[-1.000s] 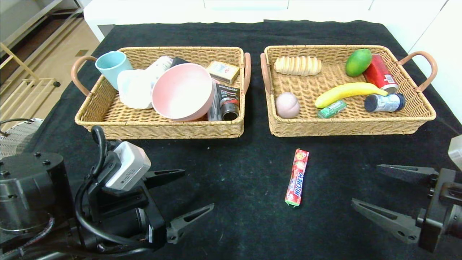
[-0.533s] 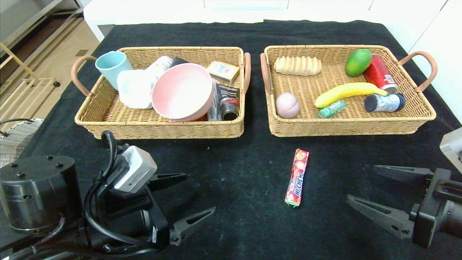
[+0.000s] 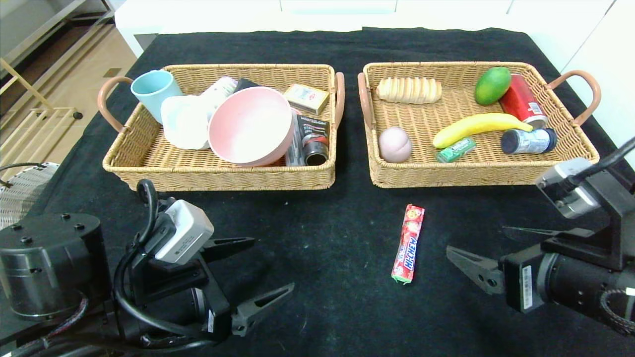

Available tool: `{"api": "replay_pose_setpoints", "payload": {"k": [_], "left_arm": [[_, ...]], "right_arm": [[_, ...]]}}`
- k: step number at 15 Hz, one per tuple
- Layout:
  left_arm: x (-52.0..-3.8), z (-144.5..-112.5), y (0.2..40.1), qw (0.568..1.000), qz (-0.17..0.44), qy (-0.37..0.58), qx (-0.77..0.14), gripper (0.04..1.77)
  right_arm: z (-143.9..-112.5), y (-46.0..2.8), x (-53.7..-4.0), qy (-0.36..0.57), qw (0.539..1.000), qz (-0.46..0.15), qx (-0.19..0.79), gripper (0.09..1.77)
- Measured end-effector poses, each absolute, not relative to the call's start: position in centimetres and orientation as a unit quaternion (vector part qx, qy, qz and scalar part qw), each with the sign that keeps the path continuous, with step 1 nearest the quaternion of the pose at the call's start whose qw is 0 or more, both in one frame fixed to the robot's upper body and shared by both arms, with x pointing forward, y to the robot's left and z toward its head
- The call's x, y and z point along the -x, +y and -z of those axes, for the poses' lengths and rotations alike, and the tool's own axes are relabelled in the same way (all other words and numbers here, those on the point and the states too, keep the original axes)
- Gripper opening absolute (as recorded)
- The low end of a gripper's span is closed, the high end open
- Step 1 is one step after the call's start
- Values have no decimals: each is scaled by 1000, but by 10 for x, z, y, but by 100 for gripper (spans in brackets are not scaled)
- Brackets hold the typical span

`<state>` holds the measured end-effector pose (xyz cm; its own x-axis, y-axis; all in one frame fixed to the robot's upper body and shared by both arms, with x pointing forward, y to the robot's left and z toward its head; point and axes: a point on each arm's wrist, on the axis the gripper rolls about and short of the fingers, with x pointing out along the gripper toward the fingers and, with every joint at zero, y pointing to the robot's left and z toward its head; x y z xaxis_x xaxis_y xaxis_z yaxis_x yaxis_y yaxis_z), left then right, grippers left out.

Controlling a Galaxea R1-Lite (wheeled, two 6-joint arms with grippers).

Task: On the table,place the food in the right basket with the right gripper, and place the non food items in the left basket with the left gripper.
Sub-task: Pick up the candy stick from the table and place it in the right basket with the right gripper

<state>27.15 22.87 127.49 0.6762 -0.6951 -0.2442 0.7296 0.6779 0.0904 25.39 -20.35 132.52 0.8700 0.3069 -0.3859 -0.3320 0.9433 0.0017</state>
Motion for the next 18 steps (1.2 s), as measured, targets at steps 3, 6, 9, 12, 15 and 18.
{"api": "replay_pose_setpoints", "payload": {"k": [3,6,9,12,15,18], "left_arm": [[-273,-1277,230,914,387,85,-89,171],[-274,-1278,231,916,383,77,-87,171],[-274,-1279,232,917,382,76,-88,172],[-273,-1280,233,918,380,72,-87,172],[-273,-1283,236,921,375,67,-85,172],[-274,-1289,240,925,367,49,-82,172]], "right_arm": [[-1331,-184,-263,235,964,-123,26,171],[-1346,-164,-267,286,954,-90,2,171],[-1358,-141,-273,318,946,-59,-27,171],[-1350,-120,-283,331,942,-41,-33,171],[-1335,-107,-294,345,938,-30,-29,171],[-1329,-97,-303,348,937,-23,-31,171]]}}
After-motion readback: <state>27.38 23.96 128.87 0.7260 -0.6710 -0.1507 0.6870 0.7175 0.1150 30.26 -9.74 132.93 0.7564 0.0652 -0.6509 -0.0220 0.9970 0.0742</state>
